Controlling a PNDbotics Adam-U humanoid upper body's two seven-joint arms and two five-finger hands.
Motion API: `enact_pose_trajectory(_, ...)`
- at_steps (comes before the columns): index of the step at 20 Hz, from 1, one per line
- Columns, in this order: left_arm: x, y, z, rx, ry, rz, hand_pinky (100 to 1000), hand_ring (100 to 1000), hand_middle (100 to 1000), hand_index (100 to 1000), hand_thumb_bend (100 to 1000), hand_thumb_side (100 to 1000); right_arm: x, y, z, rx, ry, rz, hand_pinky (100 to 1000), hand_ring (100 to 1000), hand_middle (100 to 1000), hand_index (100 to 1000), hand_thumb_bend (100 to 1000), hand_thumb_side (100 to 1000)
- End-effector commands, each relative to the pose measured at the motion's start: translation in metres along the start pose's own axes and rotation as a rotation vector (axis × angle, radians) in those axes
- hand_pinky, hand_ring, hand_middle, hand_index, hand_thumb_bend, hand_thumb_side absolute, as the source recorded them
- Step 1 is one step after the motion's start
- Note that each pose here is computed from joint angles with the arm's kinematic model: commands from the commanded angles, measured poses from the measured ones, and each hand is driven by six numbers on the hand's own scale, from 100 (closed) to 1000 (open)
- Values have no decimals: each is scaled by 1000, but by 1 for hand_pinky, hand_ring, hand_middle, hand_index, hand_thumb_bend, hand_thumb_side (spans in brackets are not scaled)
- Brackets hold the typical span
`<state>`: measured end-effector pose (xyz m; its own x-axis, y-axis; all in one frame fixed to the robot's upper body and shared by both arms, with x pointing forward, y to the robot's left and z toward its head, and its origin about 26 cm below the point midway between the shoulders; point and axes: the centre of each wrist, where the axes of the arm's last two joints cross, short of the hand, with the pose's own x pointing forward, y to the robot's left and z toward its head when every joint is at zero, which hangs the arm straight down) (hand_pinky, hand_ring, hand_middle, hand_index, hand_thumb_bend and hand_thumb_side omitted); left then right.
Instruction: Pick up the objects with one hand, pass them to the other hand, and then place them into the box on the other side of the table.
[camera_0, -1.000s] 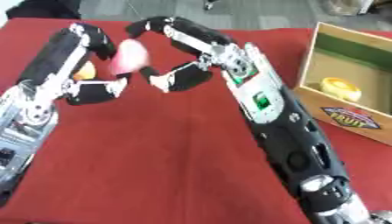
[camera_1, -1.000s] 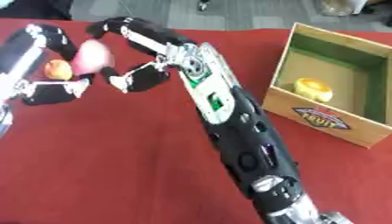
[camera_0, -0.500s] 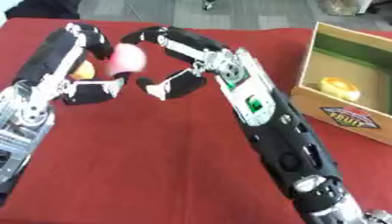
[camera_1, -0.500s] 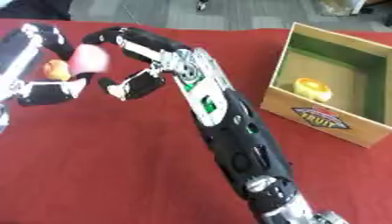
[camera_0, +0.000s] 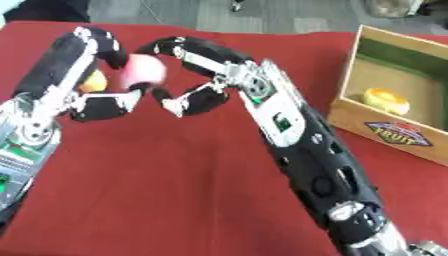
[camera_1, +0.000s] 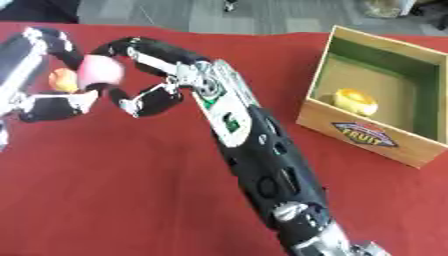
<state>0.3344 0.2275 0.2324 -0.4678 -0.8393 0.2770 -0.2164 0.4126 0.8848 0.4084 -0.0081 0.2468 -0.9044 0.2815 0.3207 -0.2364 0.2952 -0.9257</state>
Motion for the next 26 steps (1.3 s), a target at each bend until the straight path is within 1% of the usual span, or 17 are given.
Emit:
enact_pose_trajectory(1, 7, 12, -2, 32, -44, -3, 694, 524, 486, 493, 255, 100, 9, -3, -7, -43, -30, -33, 997, 1000, 725, 864, 100, 100)
enact_pose_trajectory(4, 8, 10, -3, 25, -49, 7, 693, 524, 487, 497, 255, 100, 10, -2, -8, -82, -38, -79, 978, 1000, 574, 740, 100, 100)
enact_pose_trajectory(5, 8, 10, -3, 23, -51, 10, 693, 525, 488, 499, 254, 100, 11, -2, -8, -93, -39, -95, 972, 1000, 545, 713, 100, 100)
enact_pose_trajectory(6, 8, 10, -3, 22, -52, 14, 693, 525, 490, 505, 252, 100, 11, -1, -8, -102, -39, -109, 957, 967, 495, 659, 100, 100)
enact_pose_trajectory(8, 8, 9, -3, 21, -55, 20, 694, 527, 494, 514, 244, 100, 11, 0, -8, -116, -40, -141, 936, 931, 437, 588, 100, 100)
enact_pose_trajectory(10, 8, 9, -3, 25, -57, 24, 694, 527, 495, 525, 237, 100, 11, 0, -8, -122, -44, -167, 924, 916, 411, 560, 100, 100)
enact_pose_trajectory(11, 8, 9, -3, 29, -58, 26, 694, 528, 497, 532, 250, 100, 11, 0, -8, -124, -46, -176, 921, 912, 405, 553, 100, 100)
enact_pose_trajectory(14, 8, 9, -3, 38, -54, 23, 700, 538, 512, 568, 339, 100, 11, -1, -7, -130, -47, -192, 917, 907, 388, 540, 100, 100)
enact_pose_trajectory(15, 7, 9, -3, 40, -50, 19, 713, 554, 531, 598, 395, 100, 11, -1, -7, -134, -44, -195, 915, 906, 377, 533, 100, 100)
enact_pose_trajectory(16, 6, 9, -2, 43, -47, 14, 725, 568, 549, 631, 431, 100, 11, -2, -6, -138, -41, -198, 914, 905, 372, 529, 100, 100)
enact_pose_trajectory(18, 4, 9, -1, 45, -38, 1, 746, 609, 602, 727, 540, 101, 10, -4, -5, -147, -36, -205, 912, 903, 367, 526, 100, 100)
enact_pose_trajectory(19, 3, 9, 0, 39, -33, -10, 763, 637, 636, 770, 598, 152, 10, -6, -3, -155, -34, -207, 911, 902, 367, 526, 100, 100)
enact_pose_trajectory(20, 1, 9, 0, 30, -30, -21, 780, 666, 671, 807, 690, 222, 10, -8, -1, -164, -31, -208, 911, 902, 366, 525, 100, 100)
enact_pose_trajectory(21, -1, 9, 1, 21, -27, -36, 789, 681, 687, 826, 753, 267, 9, -11, 1, -176, -26, -209, 911, 903, 365, 524, 100, 100)
enact_pose_trajectory(23, -4, 10, 3, 10, -23, -62, 797, 695, 701, 850, 848, 345, 7, -18, 7, -199, -17, -214, 912, 903, 366, 524, 100, 100)
enact_pose_trajectory(25, -9, 11, 5, 2, -11, -84, 797, 697, 702, 859, 884, 402, 4, -27, 15, -233, -3, -217, 912, 903, 366, 524, 100, 100)
enact_pose_trajectory(26, -11, 11, 6, 3, -4, -92, 797, 697, 701, 859, 886, 408, 3, -32, 19, -250, 5, -217, 912, 903, 365, 524, 100, 100)
